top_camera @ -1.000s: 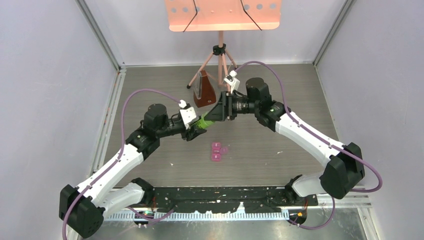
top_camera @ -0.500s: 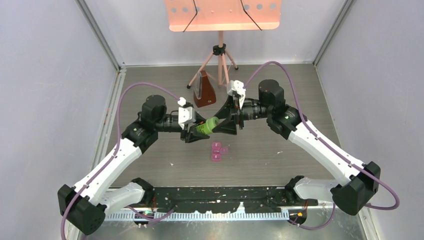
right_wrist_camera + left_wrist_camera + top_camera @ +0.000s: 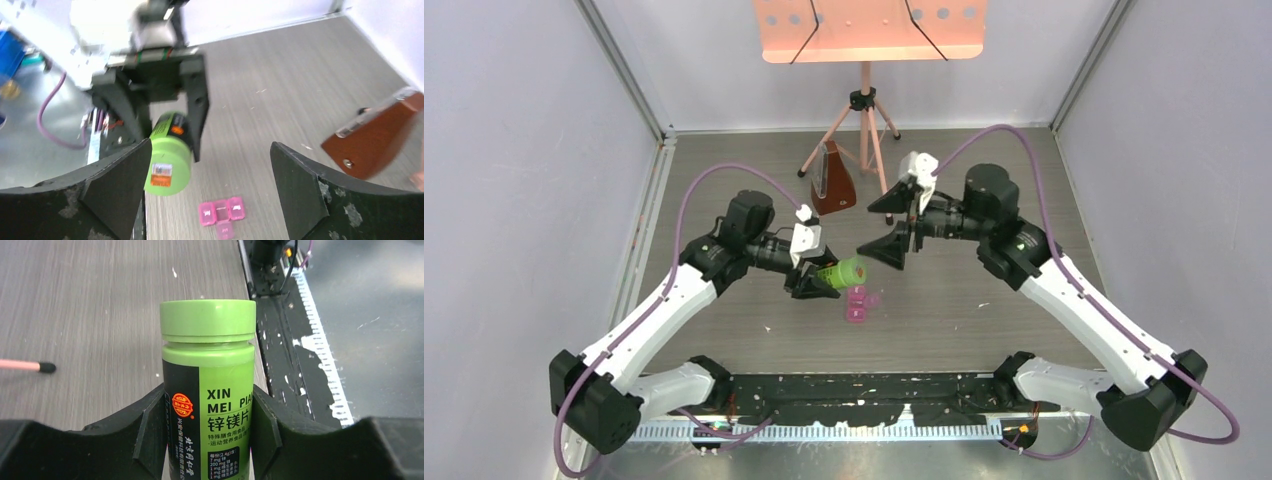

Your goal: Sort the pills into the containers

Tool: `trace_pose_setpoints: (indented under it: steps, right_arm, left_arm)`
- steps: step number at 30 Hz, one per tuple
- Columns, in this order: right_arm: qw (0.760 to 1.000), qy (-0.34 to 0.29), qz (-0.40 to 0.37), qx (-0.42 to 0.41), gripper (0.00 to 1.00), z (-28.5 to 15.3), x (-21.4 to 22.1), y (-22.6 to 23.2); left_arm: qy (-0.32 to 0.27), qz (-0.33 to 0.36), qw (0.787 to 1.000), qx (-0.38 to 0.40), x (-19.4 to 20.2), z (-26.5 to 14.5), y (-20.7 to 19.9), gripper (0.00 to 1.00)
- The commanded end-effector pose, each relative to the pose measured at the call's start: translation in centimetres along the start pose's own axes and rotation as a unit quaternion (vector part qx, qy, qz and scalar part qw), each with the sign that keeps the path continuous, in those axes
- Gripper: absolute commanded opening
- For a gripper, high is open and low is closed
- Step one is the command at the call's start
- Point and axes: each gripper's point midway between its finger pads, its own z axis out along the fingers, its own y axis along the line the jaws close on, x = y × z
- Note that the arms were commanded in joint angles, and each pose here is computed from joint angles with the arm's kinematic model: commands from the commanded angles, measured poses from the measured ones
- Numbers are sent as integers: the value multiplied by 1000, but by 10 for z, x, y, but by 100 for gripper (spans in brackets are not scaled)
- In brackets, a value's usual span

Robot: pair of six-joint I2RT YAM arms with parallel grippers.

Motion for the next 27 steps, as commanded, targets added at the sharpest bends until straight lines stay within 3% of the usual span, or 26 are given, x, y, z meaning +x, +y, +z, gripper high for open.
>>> trace_pose_setpoints:
  steps: [1,4,7,12,18,27]
  right_arm:
    - [991,-88,45,91,96,-15,-47,-16]
    - [976,-111,108,153,96,-20,-50,-26]
    - [952,-74,230,187,97,-10,-24,-35]
    - [909,-18,353,221,92,11,11,-42]
    - [885,-6,418,206,94,34,30,-43]
    - [873,-16,465,149,99,55,30,-33]
  left_arm:
    - [6,44,996,-80,2,-8,16,0]
    - [5,62,987,-147,4,-14,36,0]
    - [6,81,975,-206,3,-23,53,0]
    - [10,100,962,-255,0,-34,65,0]
    - [10,97,960,-262,-1,-36,67,0]
    - [6,94,954,-285,-1,-41,71,0]
